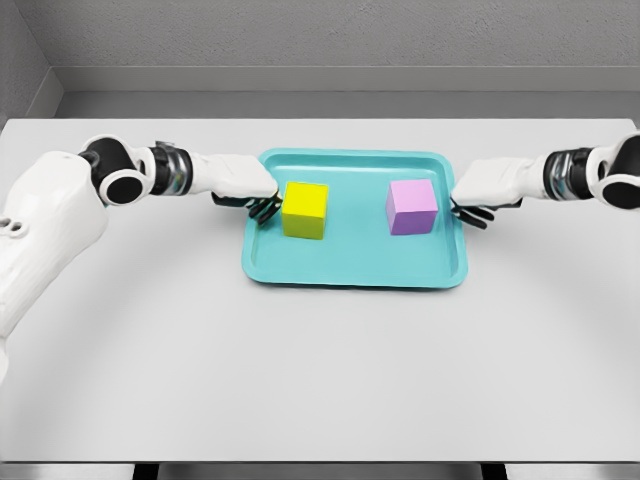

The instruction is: Push two cubes

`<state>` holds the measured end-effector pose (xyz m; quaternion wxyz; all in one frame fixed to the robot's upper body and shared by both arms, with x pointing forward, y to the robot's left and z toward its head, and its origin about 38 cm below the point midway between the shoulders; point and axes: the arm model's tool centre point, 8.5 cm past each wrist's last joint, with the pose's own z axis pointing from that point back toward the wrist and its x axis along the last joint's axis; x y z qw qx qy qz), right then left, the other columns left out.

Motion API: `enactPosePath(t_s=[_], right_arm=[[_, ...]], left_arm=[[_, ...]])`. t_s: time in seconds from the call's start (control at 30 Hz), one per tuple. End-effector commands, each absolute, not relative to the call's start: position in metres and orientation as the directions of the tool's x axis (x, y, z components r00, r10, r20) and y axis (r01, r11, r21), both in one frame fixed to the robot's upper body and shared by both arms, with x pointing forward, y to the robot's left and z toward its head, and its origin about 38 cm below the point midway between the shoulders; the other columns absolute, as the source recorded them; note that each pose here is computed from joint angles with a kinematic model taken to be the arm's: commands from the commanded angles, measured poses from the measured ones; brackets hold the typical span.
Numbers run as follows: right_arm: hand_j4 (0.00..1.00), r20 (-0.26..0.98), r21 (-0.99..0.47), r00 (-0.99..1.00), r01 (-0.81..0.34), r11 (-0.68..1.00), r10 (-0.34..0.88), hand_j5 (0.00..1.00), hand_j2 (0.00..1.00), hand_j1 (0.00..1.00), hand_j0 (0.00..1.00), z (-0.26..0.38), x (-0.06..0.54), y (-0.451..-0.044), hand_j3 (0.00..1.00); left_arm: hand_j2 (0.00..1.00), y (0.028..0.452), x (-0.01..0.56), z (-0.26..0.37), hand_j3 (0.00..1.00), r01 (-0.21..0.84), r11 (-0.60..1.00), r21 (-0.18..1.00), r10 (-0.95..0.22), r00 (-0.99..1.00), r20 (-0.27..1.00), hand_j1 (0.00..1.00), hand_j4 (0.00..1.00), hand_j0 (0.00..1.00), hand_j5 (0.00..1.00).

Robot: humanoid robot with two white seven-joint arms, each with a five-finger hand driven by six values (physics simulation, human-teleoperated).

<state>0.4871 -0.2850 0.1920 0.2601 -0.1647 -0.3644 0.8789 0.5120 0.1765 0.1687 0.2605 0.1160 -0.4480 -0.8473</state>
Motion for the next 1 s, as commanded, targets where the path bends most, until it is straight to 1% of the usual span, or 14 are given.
enactPosePath(t_s=[0.0, 0.1, 0.23, 0.37, 0.7, 0.87, 0.97], right_arm=[[0.00, -0.092, -0.728, -0.809, -0.344, -0.593, 0.581, 0.00, 0.00, 0.00, 0.00, 0.189, 0.489, -0.283, 0.00], [0.00, -0.083, -0.728, -0.818, -0.340, -0.596, 0.569, 0.00, 0.00, 0.00, 0.00, 0.186, 0.489, -0.273, 0.00], [0.00, -0.081, -0.724, -0.802, -0.361, -0.588, 0.592, 0.00, 0.00, 0.00, 0.00, 0.185, 0.495, -0.280, 0.00], [0.00, -0.078, -0.728, -0.806, -0.356, -0.586, 0.587, 0.00, 0.00, 0.00, 0.00, 0.185, 0.495, -0.275, 0.00], [0.00, -0.065, -0.722, -0.841, -0.331, -0.608, 0.536, 0.00, 0.00, 0.00, 0.00, 0.177, 0.494, -0.246, 0.00], [0.00, -0.071, -0.725, -0.841, -0.326, -0.607, 0.536, 0.00, 0.00, 0.00, 0.00, 0.181, 0.496, -0.246, 0.00], [0.00, -0.074, -0.719, -0.824, -0.347, -0.603, 0.562, 0.00, 0.00, 0.00, 0.00, 0.181, 0.499, -0.258, 0.00]], left_arm=[[0.23, 0.174, 0.512, 0.168, 0.23, 0.344, -0.457, 0.820, -0.545, -0.837, 0.048, 0.23, 0.23, 0.23, 0.23], [0.23, 0.171, 0.512, 0.166, 0.23, 0.348, -0.455, 0.820, -0.544, -0.838, 0.054, 0.23, 0.23, 0.23, 0.23], [0.23, 0.165, 0.512, 0.167, 0.23, 0.342, -0.453, 0.823, -0.536, -0.843, 0.055, 0.23, 0.23, 0.23, 0.23], [0.23, 0.156, 0.512, 0.168, 0.23, 0.335, -0.458, 0.823, -0.523, -0.850, 0.055, 0.23, 0.23, 0.23, 0.23], [0.23, 0.149, 0.515, 0.170, 0.23, 0.334, -0.454, 0.826, -0.520, -0.852, 0.058, 0.23, 0.23, 0.23, 0.23], [0.23, 0.147, 0.515, 0.170, 0.23, 0.333, -0.451, 0.828, -0.517, -0.854, 0.061, 0.23, 0.23, 0.23, 0.23], [0.23, 0.144, 0.515, 0.171, 0.23, 0.330, -0.450, 0.830, -0.514, -0.856, 0.062, 0.23, 0.23, 0.23, 0.23]])
